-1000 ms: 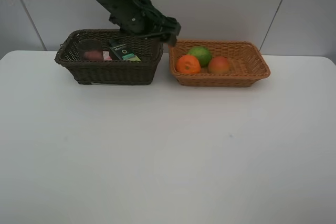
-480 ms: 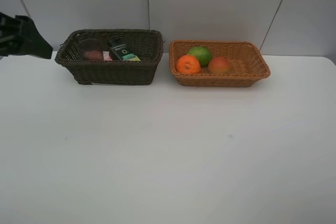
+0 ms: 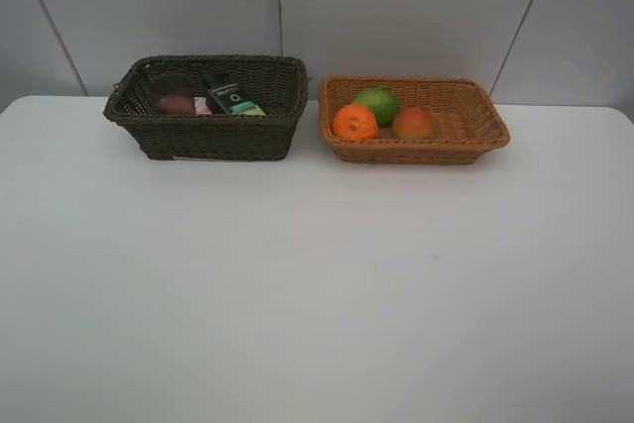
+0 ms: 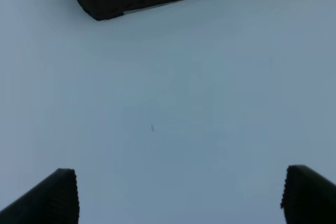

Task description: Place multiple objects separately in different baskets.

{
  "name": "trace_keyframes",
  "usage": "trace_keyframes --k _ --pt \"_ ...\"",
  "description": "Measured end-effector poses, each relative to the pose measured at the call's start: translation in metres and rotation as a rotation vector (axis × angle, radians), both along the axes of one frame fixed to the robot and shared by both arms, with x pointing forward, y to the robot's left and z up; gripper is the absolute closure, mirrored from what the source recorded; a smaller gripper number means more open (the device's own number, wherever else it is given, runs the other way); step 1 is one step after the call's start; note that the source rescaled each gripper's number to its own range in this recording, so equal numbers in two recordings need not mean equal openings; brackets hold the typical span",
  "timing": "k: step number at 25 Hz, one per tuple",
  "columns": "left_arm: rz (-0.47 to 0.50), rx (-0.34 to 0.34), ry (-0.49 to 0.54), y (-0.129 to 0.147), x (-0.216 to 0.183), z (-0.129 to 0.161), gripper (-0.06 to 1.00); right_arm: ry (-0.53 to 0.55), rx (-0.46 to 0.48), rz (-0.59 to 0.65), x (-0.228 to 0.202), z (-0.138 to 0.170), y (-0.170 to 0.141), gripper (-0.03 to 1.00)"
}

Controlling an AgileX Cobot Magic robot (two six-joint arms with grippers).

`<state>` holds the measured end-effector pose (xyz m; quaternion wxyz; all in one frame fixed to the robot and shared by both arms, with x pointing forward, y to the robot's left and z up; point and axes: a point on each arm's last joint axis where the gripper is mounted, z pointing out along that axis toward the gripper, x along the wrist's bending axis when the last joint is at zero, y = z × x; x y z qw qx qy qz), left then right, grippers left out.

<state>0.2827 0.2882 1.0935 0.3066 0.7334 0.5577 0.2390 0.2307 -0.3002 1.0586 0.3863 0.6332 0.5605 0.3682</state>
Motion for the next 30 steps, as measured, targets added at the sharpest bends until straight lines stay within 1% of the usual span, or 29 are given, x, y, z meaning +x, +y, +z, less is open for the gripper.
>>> trace_keyframes --k 5,10,12,15,17,19,30 --pt "-0.005 -0.01 -0.073 0.006 -0.035 -0.001 -0.06 0.0 0.0 0.0 0.0 0.0 0.0 0.24" --pt "-0.005 -0.026 -0.164 0.01 -0.055 -0.006 -0.06 0.0 0.0 0.0 0.0 0.0 0.0 0.24" --pt "-0.005 -0.028 -0.171 0.01 -0.059 -0.015 -0.06 0.0 0.0 0.0 0.0 0.0 0.0 0.24" --pt "-0.005 -0.024 -0.149 0.01 -0.059 -0.036 -0.06 0.0 0.0 0.0 0.0 0.0 0.0 0.24" --pt "-0.003 -0.027 -0.165 0.01 -0.058 -0.046 -0.06 0.0 0.0 0.0 0.0 0.0 0.0 0.24" --pt "-0.002 -0.034 -0.19 0.01 -0.057 -0.048 -0.06 0.0 0.0 0.0 0.0 0.0 0.0 0.24" --pt "-0.002 -0.036 -0.2 0.01 -0.056 -0.048 -0.06 0.0 0.0 0.0 0.0 0.0 0.0 0.24"
